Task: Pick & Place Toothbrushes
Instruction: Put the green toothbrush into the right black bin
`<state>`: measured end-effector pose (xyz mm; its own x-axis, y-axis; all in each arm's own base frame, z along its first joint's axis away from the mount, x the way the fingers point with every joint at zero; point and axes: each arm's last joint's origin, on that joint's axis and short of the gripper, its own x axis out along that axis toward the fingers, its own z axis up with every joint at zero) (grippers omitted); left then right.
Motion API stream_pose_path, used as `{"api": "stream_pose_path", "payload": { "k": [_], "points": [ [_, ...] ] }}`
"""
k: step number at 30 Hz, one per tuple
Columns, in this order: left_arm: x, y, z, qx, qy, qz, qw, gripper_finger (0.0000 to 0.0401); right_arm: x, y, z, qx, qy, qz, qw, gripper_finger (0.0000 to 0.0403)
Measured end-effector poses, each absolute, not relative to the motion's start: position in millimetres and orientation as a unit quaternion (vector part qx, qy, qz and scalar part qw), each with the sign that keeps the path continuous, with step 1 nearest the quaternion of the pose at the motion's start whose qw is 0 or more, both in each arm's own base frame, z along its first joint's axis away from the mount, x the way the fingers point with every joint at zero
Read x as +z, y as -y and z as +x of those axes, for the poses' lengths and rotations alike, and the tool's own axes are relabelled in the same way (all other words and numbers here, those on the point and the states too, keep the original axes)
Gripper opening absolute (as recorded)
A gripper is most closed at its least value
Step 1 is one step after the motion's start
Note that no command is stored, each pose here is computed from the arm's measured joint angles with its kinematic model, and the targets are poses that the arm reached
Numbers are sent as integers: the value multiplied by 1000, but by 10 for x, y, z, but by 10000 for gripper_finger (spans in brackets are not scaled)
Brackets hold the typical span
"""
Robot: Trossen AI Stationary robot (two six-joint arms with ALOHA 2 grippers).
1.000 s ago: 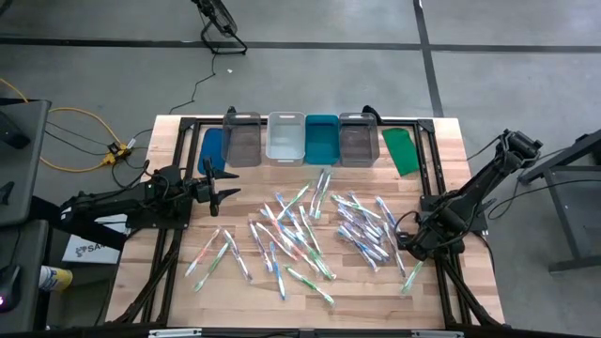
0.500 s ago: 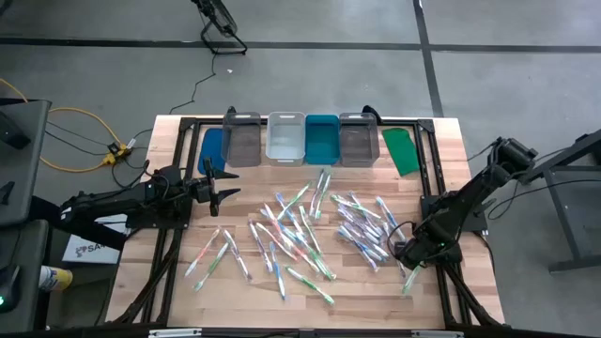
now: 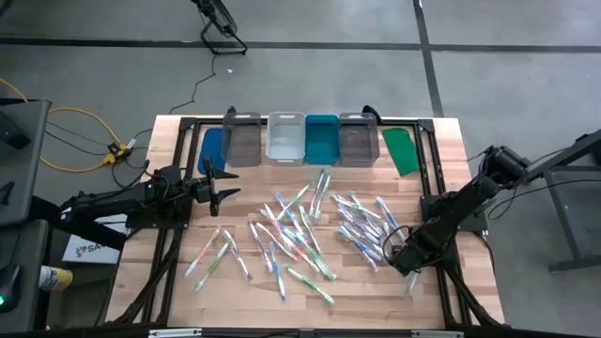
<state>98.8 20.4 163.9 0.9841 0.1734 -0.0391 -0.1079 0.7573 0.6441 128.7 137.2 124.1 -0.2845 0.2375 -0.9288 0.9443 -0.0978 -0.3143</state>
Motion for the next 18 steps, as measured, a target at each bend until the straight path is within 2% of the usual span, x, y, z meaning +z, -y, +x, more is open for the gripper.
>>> {"api": "stream_pose_path", "payload": {
  "k": [3,6,16,18],
  "points": [
    [1639,-204,988,75,-48,340,936,193,1240,-1371,1287,-543,-588,503,326,179],
    [1639,-204,988,75,-48,340,936,193,1236,-1371,1290,-541,-588,503,329,157],
    [1639,-204,988,75,-48,340,936,193,1228,-1367,1286,-536,-593,498,336,32],
    [1638,-204,988,75,-48,340,936,193,1228,-1367,1284,-531,-599,494,340,17]
  ]
}}
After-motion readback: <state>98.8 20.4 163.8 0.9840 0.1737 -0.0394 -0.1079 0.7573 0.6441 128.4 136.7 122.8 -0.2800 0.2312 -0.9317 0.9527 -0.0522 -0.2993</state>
